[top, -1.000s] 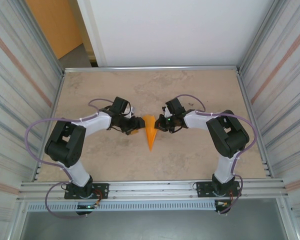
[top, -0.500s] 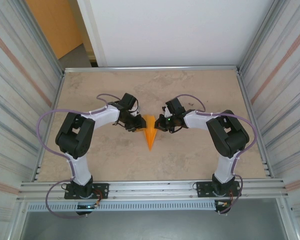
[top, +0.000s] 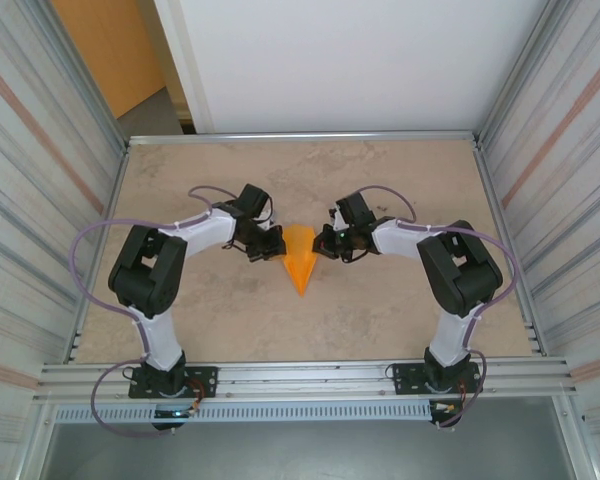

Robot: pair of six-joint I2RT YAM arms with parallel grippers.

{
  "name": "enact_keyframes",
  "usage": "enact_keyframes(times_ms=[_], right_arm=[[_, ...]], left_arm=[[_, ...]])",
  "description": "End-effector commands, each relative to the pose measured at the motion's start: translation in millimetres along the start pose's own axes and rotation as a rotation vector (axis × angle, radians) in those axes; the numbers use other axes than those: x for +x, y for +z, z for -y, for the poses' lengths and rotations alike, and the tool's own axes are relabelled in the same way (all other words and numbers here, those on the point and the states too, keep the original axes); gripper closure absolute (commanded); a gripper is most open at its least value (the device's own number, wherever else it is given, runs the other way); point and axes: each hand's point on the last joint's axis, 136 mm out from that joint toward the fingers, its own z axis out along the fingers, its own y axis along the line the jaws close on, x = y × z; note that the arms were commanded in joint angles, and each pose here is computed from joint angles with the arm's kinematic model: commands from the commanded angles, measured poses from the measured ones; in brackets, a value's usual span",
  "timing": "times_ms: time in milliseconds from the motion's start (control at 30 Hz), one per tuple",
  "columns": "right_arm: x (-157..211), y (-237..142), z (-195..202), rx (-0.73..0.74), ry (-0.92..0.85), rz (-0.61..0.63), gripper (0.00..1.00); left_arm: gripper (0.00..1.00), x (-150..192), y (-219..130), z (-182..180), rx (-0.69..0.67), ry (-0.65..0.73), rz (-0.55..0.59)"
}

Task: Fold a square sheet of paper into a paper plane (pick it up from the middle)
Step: Turn over a paper plane at the center of the table.

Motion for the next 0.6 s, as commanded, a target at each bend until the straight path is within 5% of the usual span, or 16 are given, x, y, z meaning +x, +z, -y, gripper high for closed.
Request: enact_keyframes(times_ms=[0,567], right_arm=[[-11,-15,-13,-0.031,-0.042,0.044,1.0],[-8,8,17,-0.016,0.005,0.005,0.96]], left_arm=[[0.96,-12,-21,21,0.073,0.071,0.072],[0.93,-13,1,0,0.124,0.056,0.057]])
